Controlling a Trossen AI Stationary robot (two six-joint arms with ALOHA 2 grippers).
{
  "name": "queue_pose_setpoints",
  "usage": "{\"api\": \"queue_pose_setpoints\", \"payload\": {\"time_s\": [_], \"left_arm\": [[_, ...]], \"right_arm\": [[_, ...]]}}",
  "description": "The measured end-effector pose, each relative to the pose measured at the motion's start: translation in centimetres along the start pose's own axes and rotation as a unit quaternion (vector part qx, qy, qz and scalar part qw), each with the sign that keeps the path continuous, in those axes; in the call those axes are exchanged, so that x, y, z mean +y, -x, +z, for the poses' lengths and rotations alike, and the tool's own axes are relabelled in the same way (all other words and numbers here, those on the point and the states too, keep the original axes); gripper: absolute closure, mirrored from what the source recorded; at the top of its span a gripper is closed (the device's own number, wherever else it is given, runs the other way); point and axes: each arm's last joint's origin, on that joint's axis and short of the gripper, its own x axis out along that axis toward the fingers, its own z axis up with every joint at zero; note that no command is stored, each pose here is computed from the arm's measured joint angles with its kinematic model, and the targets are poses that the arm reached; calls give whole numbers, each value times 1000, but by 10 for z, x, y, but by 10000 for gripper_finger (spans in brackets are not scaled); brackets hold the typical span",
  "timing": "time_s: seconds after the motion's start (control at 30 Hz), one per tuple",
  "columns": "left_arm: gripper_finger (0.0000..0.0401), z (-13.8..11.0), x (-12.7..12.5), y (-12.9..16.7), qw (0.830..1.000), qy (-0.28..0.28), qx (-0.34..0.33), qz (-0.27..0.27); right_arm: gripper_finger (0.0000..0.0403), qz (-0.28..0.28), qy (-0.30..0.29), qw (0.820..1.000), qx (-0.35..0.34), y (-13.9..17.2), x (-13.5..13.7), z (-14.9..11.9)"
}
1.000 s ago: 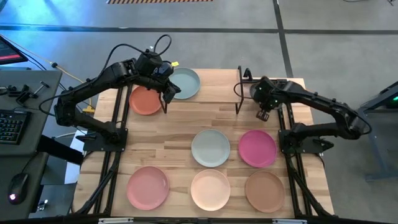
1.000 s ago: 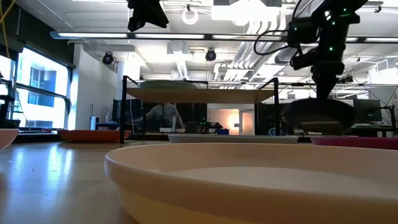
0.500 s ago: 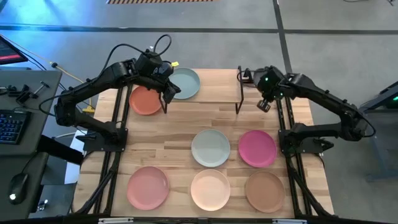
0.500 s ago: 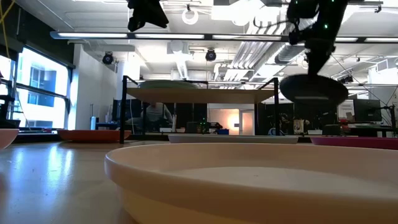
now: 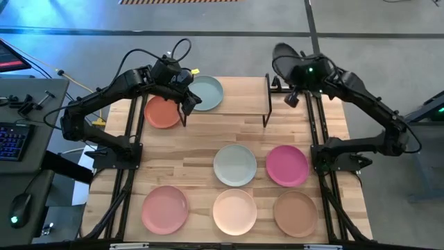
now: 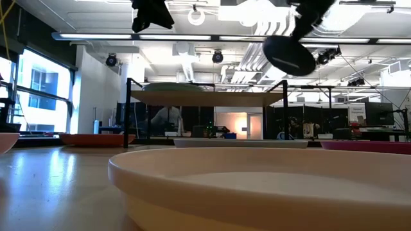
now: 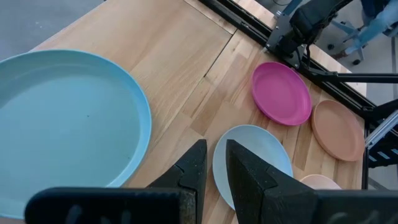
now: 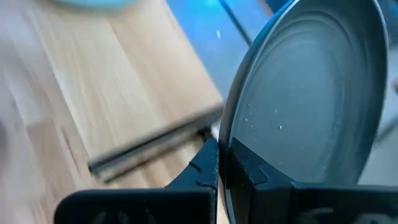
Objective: Place and stack plates onto a shelf
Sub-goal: Put the dark green plate on the shelf
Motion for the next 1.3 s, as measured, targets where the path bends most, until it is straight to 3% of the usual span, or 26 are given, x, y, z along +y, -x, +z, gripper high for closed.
{"api": "queue_pose_setpoints", "payload": {"time_s": [0.13,0.33,0.67,0.87,1.3], "left_arm": [[352,0,0,0,1000,0,0,0],[352,-2,1,0,1000,3,12,3],[352,-14,3,1,997,14,69,18],[352,-17,4,2,996,17,86,24],[352,-17,4,2,996,17,85,23]], "right_arm": [[403,22,36,998,-54,0,2,18],[403,57,97,992,-61,-17,16,38],[403,112,165,980,-20,-56,50,49],[403,149,230,962,9,-77,76,51],[403,158,297,938,79,-110,95,43]]}}
